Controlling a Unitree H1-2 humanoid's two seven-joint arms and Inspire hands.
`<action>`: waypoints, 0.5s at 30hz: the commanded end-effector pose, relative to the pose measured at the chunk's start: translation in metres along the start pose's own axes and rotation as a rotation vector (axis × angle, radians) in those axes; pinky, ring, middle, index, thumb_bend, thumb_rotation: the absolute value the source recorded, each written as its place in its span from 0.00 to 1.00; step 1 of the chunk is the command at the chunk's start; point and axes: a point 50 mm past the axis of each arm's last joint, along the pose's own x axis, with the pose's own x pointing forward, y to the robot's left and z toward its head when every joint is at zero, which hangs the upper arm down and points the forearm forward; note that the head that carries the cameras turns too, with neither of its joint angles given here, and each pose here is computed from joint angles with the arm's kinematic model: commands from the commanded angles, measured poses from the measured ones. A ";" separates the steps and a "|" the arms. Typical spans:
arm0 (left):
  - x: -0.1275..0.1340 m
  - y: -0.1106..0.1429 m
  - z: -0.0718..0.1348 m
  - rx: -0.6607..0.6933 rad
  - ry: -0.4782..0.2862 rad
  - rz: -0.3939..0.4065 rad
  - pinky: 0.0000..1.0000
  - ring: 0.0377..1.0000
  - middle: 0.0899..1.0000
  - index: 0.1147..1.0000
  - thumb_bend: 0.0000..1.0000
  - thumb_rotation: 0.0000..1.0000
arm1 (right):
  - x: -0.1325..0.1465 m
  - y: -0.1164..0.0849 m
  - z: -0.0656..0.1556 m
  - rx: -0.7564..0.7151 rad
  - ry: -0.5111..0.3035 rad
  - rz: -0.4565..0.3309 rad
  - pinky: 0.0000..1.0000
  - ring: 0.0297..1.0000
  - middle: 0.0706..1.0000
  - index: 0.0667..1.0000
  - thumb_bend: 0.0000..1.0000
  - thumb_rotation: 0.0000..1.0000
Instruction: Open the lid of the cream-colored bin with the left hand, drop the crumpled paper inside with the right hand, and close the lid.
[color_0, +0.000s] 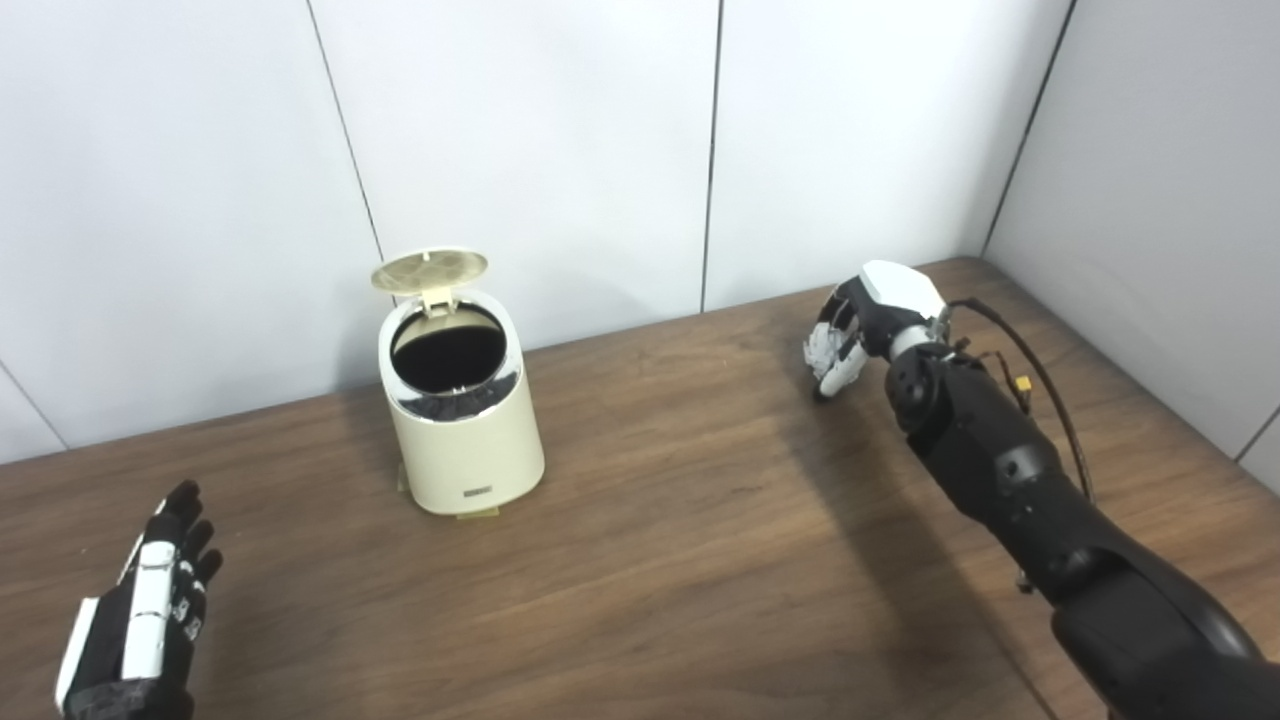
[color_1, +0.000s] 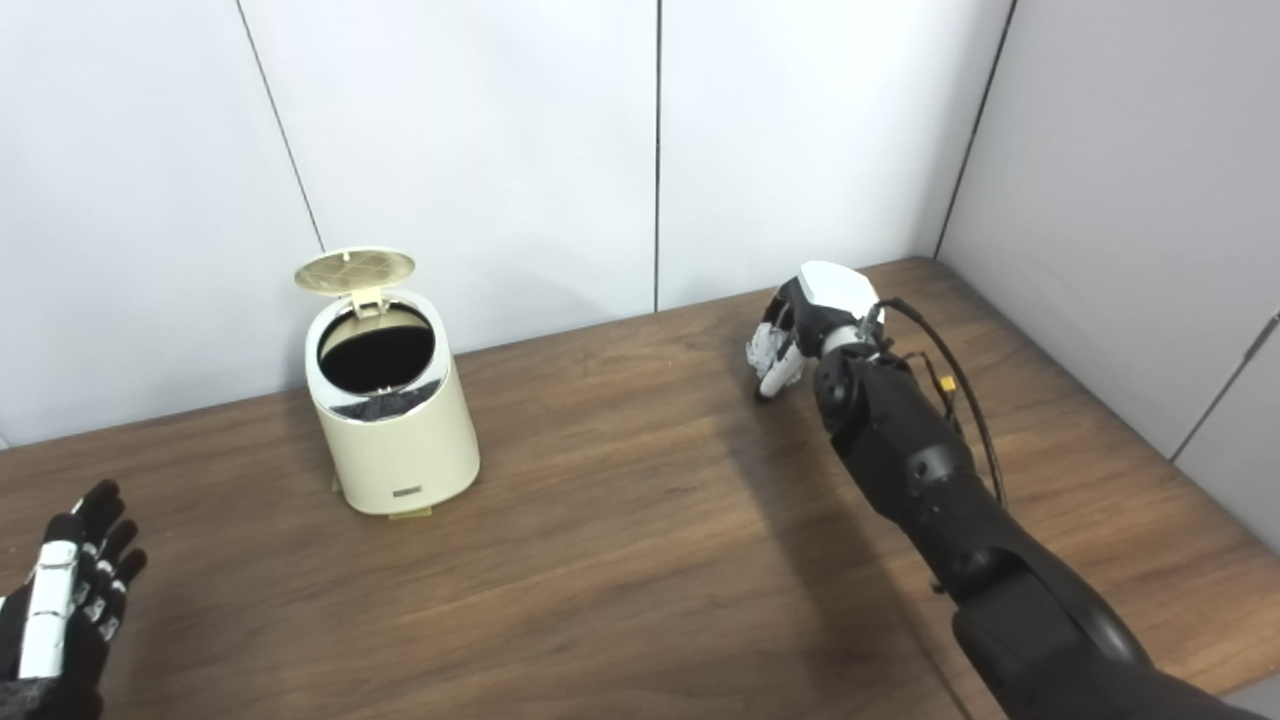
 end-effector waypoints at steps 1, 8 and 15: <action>0.007 -0.001 0.018 0.021 -0.071 -0.009 1.00 1.00 1.00 1.00 0.62 0.85 | 0.009 -0.034 0.009 0.018 -0.035 -0.111 0.34 0.39 0.47 0.47 0.50 0.00; 0.007 -0.001 0.018 0.014 -0.069 -0.012 1.00 1.00 1.00 1.00 0.61 0.85 | 0.008 -0.032 0.007 0.045 -0.031 -0.097 0.30 0.38 0.48 0.49 0.49 0.00; 0.007 -0.002 0.017 0.010 -0.075 -0.003 1.00 1.00 1.00 1.00 0.58 0.86 | 0.008 -0.031 0.006 0.043 -0.042 -0.097 0.31 0.38 0.48 0.47 0.50 0.00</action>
